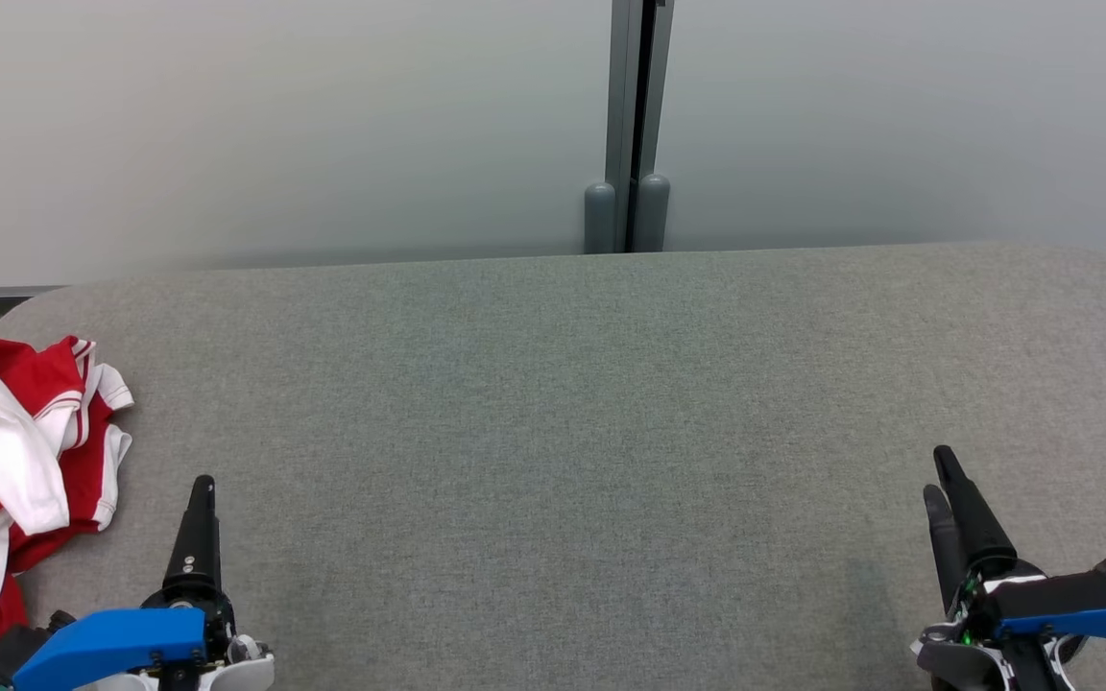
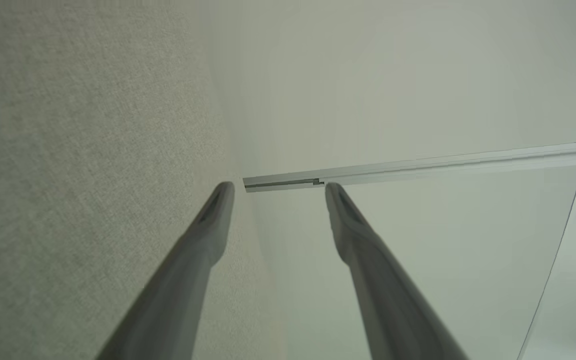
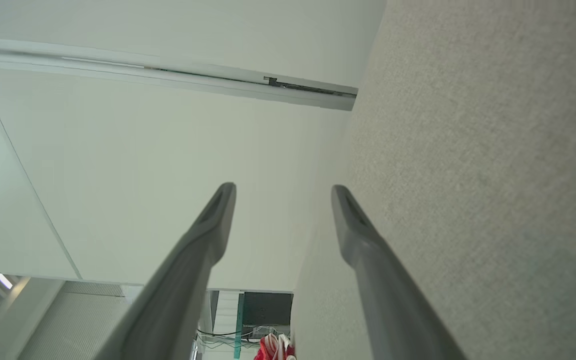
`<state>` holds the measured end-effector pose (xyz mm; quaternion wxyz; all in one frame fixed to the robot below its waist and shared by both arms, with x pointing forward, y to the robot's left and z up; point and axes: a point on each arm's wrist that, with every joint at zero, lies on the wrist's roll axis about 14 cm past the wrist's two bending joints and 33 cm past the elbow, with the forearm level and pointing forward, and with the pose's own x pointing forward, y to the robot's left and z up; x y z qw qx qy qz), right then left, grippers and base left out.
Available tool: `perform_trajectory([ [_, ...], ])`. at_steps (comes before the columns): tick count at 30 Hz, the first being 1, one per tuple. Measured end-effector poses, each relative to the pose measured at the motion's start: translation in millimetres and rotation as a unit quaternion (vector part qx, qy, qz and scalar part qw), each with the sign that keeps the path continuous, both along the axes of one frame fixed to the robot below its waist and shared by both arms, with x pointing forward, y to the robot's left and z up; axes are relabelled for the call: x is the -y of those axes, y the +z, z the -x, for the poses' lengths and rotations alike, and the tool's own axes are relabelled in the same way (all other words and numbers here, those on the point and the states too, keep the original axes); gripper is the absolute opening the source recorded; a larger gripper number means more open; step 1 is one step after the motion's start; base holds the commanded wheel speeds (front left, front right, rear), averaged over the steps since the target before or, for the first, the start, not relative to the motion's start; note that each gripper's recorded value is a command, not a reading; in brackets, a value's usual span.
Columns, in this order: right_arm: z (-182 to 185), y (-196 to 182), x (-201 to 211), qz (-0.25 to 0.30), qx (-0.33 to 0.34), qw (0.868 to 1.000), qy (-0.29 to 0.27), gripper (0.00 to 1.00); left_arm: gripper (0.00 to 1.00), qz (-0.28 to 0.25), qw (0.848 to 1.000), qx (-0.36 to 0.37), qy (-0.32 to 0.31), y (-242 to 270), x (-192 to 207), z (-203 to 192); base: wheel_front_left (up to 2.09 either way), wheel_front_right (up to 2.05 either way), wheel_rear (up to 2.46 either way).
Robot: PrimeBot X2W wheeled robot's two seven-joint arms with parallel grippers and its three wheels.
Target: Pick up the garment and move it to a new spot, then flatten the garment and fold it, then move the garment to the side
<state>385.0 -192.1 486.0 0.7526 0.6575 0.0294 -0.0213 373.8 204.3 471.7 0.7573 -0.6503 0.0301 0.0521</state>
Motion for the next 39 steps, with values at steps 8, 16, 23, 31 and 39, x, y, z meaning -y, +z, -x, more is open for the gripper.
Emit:
perform_trajectory([
  [8, 0.0, -4.7, -0.2, 0.091, -0.008, 0.996, 0.005, 1.0, 1.0, -0.095, 0.995, -0.009, -0.01, -1.4, 2.0, -1.3, 0.0, 0.0, 0.0],
  [16, -1.1, -8.9, -1.3, 0.167, -0.014, 0.986, 0.009, 1.0, 1.0, -0.169, 0.985, -0.019, -0.017, -4.6, 3.5, -1.2, 0.0, 0.0, 0.0],
  [23, -1.7, -13.8, -1.1, 0.223, -0.02, 0.975, 0.011, 1.0, 1.0, -0.228, 0.973, -0.029, -0.025, -9.9, 4.9, -0.6, 0.0, 0.0, 0.0],
  [31, -1.0, -18.3, 0.1, 0.277, -0.025, 0.96, 0.013, 1.0, 1.0, -0.282, 0.958, -0.034, -0.033, -13.4, 8.2, -0.1, 0.0, 0.0, 0.0],
  [39, -1.1, -21.2, -2.8, 0.33, -0.025, 0.943, 0.021, 1.0, 1.0, -0.333, 0.941, -0.036, -0.04, -15.0, 9.9, 0.3, 0.0, 0.0, 0.0],
])
